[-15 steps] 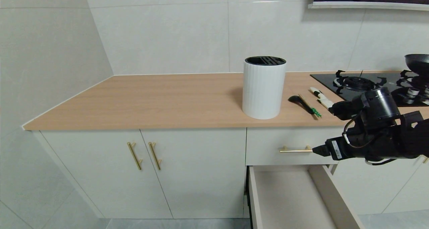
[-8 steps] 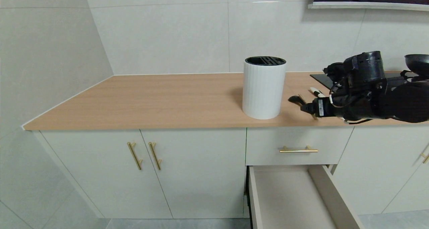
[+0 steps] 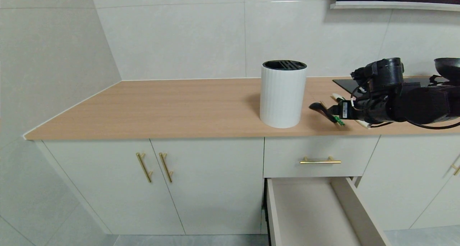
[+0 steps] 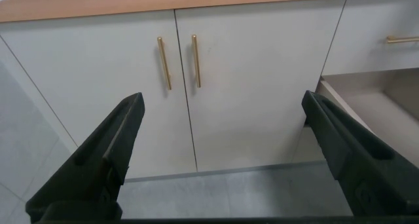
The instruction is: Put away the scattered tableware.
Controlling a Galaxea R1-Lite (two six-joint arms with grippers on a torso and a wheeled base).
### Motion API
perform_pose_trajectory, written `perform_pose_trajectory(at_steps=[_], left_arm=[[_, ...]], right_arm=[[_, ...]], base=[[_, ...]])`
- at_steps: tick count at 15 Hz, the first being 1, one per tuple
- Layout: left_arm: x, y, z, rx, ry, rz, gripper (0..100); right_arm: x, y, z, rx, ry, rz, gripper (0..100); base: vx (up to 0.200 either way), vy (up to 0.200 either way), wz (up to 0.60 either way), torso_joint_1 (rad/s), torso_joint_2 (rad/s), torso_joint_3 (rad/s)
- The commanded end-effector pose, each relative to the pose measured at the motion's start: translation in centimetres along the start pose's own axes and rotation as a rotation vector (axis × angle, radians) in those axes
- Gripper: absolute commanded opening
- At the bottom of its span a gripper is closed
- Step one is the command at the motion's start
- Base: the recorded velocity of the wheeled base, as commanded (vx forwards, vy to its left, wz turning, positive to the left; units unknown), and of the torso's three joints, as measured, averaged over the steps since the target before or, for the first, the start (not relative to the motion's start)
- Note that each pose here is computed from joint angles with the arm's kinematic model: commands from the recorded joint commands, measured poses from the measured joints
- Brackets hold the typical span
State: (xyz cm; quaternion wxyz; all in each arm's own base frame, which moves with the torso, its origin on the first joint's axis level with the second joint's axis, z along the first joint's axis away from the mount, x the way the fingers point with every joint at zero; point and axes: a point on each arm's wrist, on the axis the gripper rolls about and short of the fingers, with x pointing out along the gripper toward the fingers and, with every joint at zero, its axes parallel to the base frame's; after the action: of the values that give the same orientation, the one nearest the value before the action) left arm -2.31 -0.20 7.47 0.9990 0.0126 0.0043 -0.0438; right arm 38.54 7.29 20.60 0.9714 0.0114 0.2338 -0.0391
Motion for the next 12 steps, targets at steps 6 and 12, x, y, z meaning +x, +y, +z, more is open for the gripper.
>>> perform_pose_trajectory(at_steps=[6, 12], left_arm=[[0.0, 0.0, 0.0, 0.0, 0.001, 0.0, 100], [0.0, 0.0, 0.0, 0.0, 0.001, 0.0, 100]], right_arm=[[4.6, -0.3, -2.3, -0.011, 0.071, -0.039, 100], [4.8, -0.3, -2.4, -0.01, 0.072, -0.039, 100]], base=[[0.0, 0.0, 0.0, 0.0, 0.0, 0.0], [0.0, 0.0, 0.0, 0.0, 0.0, 0.0]])
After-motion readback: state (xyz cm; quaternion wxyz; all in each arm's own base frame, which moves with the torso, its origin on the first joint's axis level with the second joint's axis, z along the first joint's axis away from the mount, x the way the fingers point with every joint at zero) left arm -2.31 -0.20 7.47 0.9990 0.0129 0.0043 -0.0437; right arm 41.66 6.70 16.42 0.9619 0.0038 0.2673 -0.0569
